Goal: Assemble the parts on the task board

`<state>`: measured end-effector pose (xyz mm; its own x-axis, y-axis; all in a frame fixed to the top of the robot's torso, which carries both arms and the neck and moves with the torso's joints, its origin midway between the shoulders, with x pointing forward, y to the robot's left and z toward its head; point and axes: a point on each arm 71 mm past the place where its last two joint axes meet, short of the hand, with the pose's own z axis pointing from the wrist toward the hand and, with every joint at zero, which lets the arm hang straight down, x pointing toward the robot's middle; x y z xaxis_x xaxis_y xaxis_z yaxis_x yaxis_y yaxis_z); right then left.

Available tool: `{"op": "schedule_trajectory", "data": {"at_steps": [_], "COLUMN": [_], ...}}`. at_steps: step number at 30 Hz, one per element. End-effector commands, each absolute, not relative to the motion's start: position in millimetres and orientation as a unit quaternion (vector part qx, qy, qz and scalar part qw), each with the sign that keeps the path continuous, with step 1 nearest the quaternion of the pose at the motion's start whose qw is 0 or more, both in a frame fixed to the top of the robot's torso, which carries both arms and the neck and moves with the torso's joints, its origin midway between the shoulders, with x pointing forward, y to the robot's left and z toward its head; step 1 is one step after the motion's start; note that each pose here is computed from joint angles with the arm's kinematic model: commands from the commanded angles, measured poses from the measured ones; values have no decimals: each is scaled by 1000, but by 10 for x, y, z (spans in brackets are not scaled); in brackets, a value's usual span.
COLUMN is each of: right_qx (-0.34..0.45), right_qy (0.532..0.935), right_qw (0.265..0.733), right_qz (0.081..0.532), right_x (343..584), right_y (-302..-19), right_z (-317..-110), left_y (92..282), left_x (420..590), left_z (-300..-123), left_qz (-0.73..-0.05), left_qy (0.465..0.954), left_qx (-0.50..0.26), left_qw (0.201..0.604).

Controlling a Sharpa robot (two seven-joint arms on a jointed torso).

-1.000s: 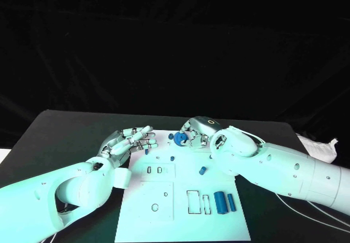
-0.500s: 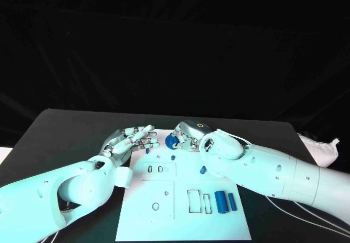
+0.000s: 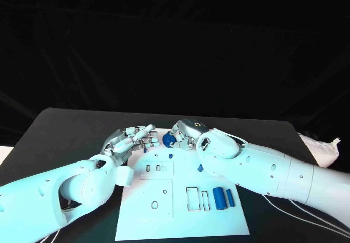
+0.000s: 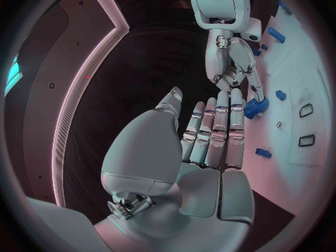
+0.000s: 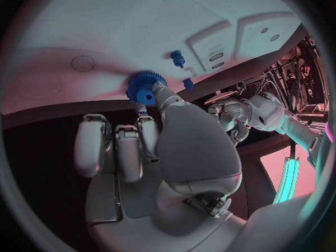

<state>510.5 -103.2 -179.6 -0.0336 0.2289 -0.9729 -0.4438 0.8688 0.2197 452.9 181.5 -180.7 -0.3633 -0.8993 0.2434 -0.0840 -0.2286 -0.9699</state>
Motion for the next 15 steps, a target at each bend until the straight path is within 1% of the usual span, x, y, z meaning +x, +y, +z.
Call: {"op": "schedule_trajectory", "data": {"at_steps": [1, 15], "right_qx": [-89, -85], "right_qy": [688, 661], "right_qw": [681, 698], "right_qz": [237, 262], "right_x": [5086, 5044], "right_y": [-1009, -982], "right_z": [-1877, -1810], "left_y": [1791, 1795], "left_x": [4526, 4530], "left_z": [-1793, -1795], "left_qz": [-640, -640], "left_qy": [530, 530], "left_qx": [-458, -459], "left_qw": [315, 315]}}
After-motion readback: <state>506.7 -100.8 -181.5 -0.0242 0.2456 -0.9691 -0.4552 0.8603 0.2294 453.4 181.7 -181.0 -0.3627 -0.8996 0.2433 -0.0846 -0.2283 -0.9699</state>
